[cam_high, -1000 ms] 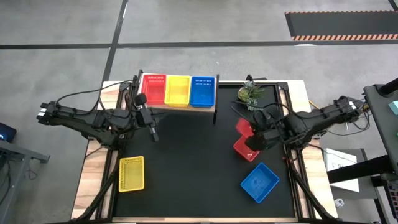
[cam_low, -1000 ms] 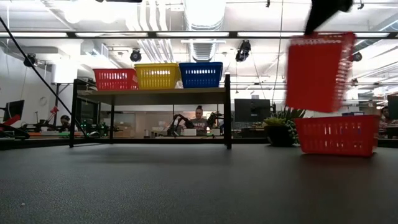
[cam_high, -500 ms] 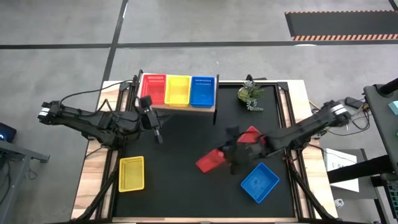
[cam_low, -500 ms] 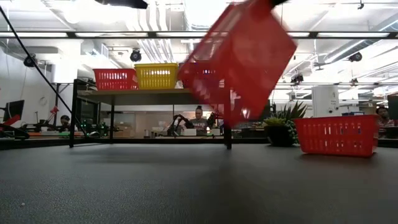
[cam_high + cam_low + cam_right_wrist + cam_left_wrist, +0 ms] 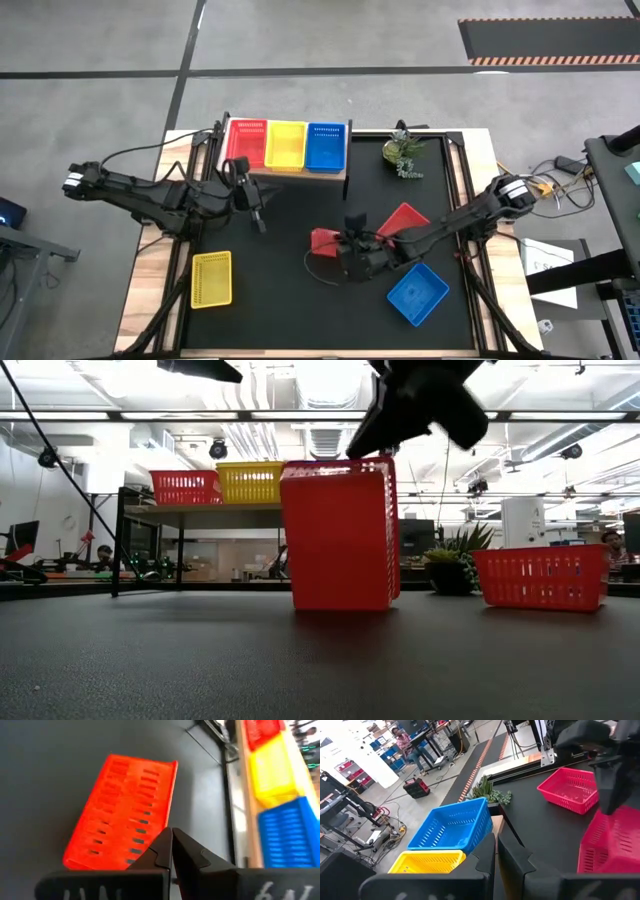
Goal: Stack baskets on shelf by color
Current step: Stack the left red bin on top of the red bin on the shelf
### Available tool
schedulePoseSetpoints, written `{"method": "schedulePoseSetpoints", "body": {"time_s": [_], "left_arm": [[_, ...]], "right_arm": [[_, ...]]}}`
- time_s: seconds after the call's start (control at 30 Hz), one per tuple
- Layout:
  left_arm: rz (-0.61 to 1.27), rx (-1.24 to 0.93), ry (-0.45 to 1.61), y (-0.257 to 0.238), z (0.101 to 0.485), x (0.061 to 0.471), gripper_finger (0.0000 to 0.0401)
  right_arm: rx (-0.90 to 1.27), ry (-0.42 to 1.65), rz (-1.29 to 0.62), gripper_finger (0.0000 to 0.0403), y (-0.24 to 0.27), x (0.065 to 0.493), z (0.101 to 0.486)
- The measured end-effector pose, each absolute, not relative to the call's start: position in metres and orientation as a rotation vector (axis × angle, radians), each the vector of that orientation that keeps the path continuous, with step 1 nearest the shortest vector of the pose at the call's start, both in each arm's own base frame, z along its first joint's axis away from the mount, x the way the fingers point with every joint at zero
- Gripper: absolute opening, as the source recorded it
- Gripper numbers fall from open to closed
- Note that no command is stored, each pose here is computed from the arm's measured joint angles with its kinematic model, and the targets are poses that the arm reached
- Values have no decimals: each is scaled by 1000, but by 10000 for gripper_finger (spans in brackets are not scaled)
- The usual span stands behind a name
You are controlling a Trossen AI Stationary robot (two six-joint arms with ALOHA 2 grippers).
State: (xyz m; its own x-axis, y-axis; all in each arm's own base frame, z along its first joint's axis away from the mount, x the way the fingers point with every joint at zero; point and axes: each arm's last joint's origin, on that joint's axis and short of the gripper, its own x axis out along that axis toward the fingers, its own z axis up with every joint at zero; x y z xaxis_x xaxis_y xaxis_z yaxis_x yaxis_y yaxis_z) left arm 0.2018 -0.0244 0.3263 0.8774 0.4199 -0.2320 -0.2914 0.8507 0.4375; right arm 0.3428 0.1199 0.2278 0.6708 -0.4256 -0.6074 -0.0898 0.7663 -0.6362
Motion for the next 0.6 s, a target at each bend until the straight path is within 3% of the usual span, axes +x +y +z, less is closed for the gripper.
{"method": "schedulePoseSetpoints", "body": {"time_s": [0.17,0.3,0.6], "left_arm": [[347,376,321,-26,325,204,4],[304,345,321,-28,323,209,4],[-50,164,405,-46,296,236,4]], "right_arm": [[-628,870,-78,8,124,344,222],[-590,814,-93,8,124,344,237],[-483,764,-13,8,117,318,261]]}}
